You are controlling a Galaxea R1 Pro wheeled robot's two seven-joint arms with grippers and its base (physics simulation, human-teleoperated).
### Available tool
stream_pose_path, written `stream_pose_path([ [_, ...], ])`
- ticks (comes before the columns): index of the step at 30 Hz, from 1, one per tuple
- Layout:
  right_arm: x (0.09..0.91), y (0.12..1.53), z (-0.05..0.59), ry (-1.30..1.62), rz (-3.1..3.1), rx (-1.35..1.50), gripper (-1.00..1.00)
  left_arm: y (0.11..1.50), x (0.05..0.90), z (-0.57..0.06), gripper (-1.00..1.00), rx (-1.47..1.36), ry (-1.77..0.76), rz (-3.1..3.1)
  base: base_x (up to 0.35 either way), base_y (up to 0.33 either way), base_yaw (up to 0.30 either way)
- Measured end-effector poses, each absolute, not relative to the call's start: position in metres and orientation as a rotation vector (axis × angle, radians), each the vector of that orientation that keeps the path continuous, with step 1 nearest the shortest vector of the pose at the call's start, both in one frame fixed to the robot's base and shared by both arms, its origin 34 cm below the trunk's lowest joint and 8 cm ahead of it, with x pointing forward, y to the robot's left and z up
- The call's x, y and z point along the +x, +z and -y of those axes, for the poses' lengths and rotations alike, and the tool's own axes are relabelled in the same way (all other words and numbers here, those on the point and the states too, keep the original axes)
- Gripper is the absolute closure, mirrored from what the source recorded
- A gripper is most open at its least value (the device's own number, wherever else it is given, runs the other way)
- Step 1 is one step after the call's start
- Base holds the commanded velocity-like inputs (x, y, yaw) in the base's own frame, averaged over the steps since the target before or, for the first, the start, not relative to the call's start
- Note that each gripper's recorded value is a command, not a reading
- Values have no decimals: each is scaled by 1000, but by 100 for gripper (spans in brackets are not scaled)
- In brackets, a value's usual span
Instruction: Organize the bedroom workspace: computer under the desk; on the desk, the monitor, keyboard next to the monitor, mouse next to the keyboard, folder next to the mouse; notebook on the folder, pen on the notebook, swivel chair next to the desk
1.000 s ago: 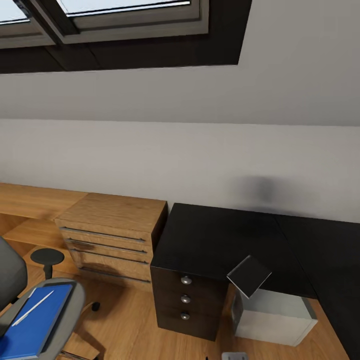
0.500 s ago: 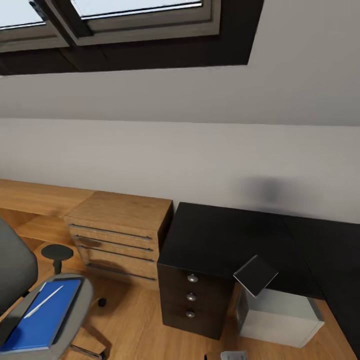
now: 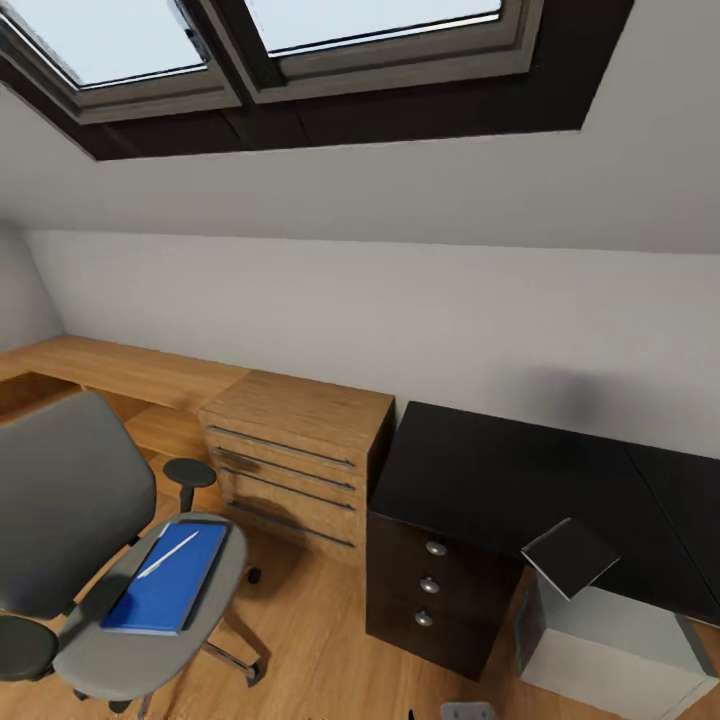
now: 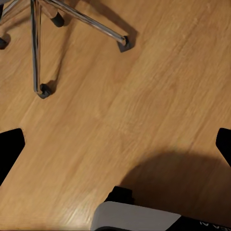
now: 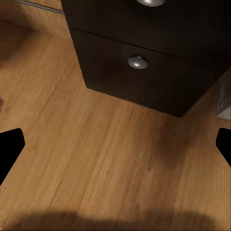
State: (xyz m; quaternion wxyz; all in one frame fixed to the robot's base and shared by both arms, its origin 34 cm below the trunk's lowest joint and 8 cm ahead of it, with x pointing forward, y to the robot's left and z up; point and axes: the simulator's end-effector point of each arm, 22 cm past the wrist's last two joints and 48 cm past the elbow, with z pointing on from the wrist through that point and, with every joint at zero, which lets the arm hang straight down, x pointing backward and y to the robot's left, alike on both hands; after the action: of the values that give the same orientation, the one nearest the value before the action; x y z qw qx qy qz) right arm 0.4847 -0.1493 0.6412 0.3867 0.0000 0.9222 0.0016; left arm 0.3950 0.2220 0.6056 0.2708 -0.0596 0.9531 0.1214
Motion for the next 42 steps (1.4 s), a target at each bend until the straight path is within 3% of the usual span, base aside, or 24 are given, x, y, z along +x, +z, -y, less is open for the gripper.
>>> stream_pose_path([
  [42, 481, 637, 149, 5, -2360, 0, -100, 610, 402, -224, -100, -201, 318, -2513, -2, 1, 277],
])
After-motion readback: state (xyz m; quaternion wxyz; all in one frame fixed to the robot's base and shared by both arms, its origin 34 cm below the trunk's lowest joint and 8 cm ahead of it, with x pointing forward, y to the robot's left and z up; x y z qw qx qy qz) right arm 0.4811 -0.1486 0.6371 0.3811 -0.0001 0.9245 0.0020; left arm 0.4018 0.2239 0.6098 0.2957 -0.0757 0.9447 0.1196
